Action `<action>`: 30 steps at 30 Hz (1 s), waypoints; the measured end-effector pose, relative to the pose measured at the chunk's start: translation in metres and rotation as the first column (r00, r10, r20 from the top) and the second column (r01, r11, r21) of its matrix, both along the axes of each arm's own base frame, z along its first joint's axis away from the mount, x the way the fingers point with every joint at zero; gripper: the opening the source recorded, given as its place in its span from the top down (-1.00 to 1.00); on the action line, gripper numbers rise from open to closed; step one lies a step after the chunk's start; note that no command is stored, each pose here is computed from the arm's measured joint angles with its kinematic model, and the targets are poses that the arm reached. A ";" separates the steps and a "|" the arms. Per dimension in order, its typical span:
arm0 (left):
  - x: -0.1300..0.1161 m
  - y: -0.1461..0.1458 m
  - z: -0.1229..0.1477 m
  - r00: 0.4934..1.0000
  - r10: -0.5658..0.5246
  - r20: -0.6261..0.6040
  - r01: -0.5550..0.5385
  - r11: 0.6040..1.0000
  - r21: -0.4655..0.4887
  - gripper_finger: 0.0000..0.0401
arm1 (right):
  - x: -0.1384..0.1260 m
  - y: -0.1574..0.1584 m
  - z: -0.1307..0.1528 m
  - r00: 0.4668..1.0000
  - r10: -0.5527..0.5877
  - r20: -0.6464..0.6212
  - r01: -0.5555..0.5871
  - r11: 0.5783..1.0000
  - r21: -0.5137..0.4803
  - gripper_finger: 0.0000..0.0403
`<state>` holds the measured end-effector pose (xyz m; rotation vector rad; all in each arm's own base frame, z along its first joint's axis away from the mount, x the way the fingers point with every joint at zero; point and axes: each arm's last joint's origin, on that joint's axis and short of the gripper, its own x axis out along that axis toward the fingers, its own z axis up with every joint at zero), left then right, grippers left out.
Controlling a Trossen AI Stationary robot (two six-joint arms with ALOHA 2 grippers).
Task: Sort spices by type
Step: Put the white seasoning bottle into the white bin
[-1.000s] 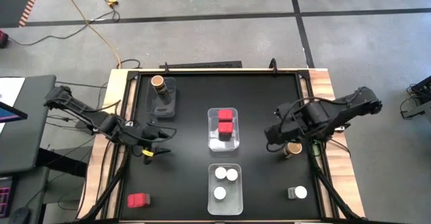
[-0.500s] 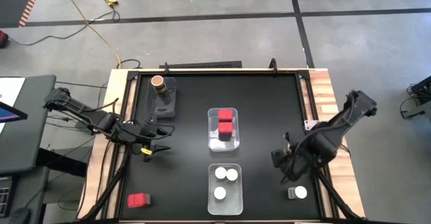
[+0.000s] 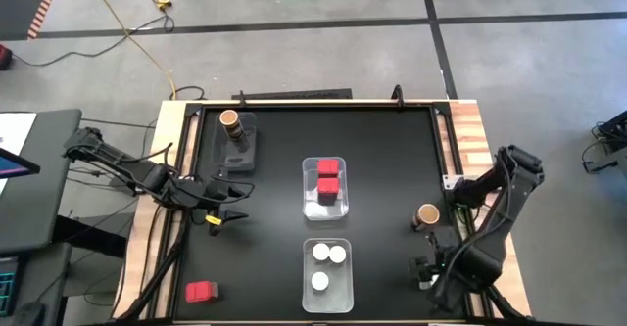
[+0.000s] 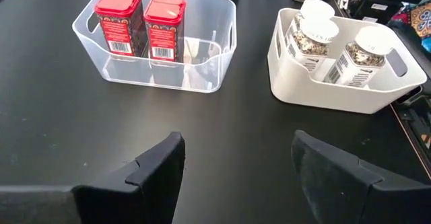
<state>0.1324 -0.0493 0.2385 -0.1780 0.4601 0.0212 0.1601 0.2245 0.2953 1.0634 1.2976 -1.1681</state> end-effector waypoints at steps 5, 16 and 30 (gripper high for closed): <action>0.000 0.000 0.000 1.000 0.010 0.000 -0.010 1.000 -0.020 -0.30 | 0.002 0.006 -0.008 1.000 0.005 -0.019 -0.005 1.000 -0.009 -0.91; 0.000 0.000 0.000 1.000 0.030 0.000 -0.029 0.998 -0.061 -0.30 | -0.004 0.018 -0.034 0.999 0.043 -0.002 -0.042 0.998 0.035 -0.91; 0.000 0.000 0.000 0.999 0.048 -0.001 -0.048 0.994 -0.098 -0.30 | -0.008 0.023 -0.073 0.997 0.065 0.037 -0.068 0.994 0.088 -0.91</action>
